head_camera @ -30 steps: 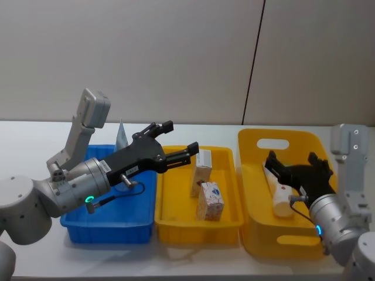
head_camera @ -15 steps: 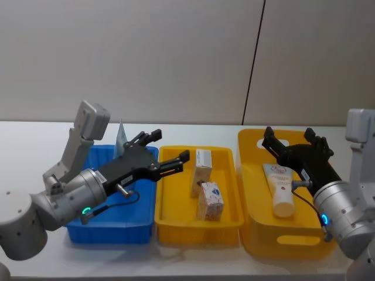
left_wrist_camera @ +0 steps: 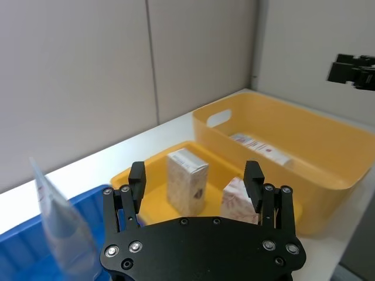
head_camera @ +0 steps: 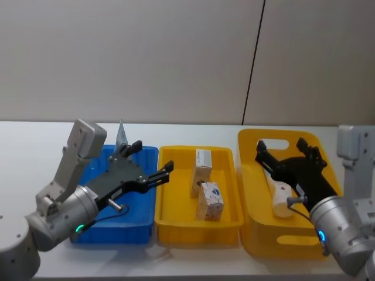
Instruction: Bimanual collaborative sorting of washing and personal care products
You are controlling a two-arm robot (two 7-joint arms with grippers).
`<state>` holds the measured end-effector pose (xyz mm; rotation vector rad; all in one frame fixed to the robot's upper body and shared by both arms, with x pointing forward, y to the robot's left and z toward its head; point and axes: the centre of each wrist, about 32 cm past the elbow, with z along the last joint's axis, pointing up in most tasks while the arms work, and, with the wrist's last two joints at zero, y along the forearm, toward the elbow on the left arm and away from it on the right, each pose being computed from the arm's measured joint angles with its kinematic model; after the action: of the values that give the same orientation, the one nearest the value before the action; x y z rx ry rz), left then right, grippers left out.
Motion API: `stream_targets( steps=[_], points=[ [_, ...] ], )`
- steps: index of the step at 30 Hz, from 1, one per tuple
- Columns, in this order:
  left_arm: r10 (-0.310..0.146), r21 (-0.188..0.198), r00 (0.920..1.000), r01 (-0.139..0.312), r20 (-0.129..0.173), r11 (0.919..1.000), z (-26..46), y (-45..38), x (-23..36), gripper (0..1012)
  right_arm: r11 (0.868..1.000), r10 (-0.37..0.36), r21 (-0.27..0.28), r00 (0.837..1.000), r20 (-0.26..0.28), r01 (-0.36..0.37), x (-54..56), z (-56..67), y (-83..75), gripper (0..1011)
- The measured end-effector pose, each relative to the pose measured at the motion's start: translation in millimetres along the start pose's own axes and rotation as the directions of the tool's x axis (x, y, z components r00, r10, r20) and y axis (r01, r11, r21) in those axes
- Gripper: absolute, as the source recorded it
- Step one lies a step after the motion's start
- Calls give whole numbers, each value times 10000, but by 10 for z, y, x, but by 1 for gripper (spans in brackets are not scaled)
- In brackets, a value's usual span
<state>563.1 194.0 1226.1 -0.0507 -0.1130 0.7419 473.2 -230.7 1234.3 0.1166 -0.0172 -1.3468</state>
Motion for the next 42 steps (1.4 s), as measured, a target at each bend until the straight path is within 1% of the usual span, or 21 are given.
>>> stream_targets(
  steps=[2, 3, 6, 10, 13, 15, 16, 18, 22, 23, 25, 26, 27, 28, 30, 31, 32, 33, 35, 39, 42],
  points=[
    [336, 93, 9993, -337, 157, 9994, -18, 46, -39, 1001, 9999, 107, -26, 9999, 116, -106, 4, -40, -29, 1003],
    [336, 93, 9993, -337, 157, 9994, -18, 46, -39, 1001, 9999, 150, -33, 9998, 154, -149, 3, -54, -39, 1003],
    [676, 174, 9972, -681, 316, 9975, -36, 93, -83, 1001, 9995, 314, -76, 9991, 280, -312, 1, -111, -79, 1003],
    [1173, 268, 9914, -1190, 573, 9925, -59, 165, -149, 1001, 9984, 562, -138, 9973, 468, -556, 4, -195, -145, 1004],
    [1432, 301, 9872, -1456, 708, 9889, -68, 200, -182, 1001, 9975, 684, -187, 9961, 560, -674, 6, -239, -181, 1003],
    [1668, 335, 9824, -1701, 842, 9849, -80, 237, -217, 1001, 9966, 812, -217, 9946, 641, -799, 9, -280, -216, 1003],
    [1835, 347, 9785, -1874, 936, 9817, -84, 260, -238, 1001, 9958, 898, -248, 9936, 688, -883, 9, -309, -240, 1003],
    [1981, 361, 9749, -2026, 1014, 9786, -91, 282, -259, 1001, 9947, 1001, -302, 9922, 741, -981, 12, -346, -274, 1003],
    [2375, 369, 9634, -2437, 1241, 9692, -103, 341, -318, 1001, 9933, 1124, -351, 9904, 802, -1099, 15, -387, -311, 1003],
    [2518, 370, 9586, -2587, 1328, 9652, -107, 362, -339, 1001, 9928, 1165, -369, 9898, 818, -1138, 16, -402, -324, 1003],
    [2668, 370, 9532, -2744, 1420, 9609, -113, 386, -363, 1001, 9925, 1193, -381, 9894, 829, -1165, 16, -412, -334, 1003],
    [2820, 353, 9474, -2903, 1515, 9563, -113, 409, -386, 1001, 9922, 1215, -395, 9890, 842, -1185, 17, -419, -341, 1003],
    [2900, 351, 9442, -2987, 1559, 9537, -117, 422, -398, 1001, 9921, 1219, -398, 9889, 844, -1189, 17, -421, -343, 1003],
    [3036, 341, 9385, -3130, 1644, 9491, -121, 444, -421, 1001, 9920, 1228, -397, 9888, 851, -1198, 17, -424, -345, 1003],
    [3167, 325, 9327, -3267, 1724, 9446, -123, 464, -442, 1001, 9920, 1230, -398, 9887, 853, -1200, 18, -424, -346, 1003],
    [3282, 308, 9274, -3388, 1793, 9404, -124, 482, -460, 1001, 9920, 1232, -399, 9887, 852, -1201, 17, -425, -346, 1003],
    [3282, 308, 9274, -3388, 1793, 9404, -124, 482, -460, 1001, 9920, 1231, -399, 9887, 853, -1201, 18, -425, -347, 1003],
    [3372, 295, 9231, -3482, 1848, 9370, -126, 497, -476, 1001, 9920, 1231, -399, 9887, 854, -1200, 18, -425, -347, 1003],
    [3479, 277, 9178, -3594, 1912, 9328, -128, 513, -494, 1001, 9920, 1231, -400, 9887, 855, -1200, 18, -425, -347, 1003],
    [3559, 259, 9138, -3676, 1958, 9296, -128, 525, -507, 1001, 9920, 1230, -400, 9887, 857, -1199, 19, -425, -347, 1003],
    [3572, 260, 9131, -3690, 1968, 9291, -129, 528, -509, 1001, 9920, 1232, -398, 9887, 853, -1202, 19, -425, -347, 1004]
  ],
)
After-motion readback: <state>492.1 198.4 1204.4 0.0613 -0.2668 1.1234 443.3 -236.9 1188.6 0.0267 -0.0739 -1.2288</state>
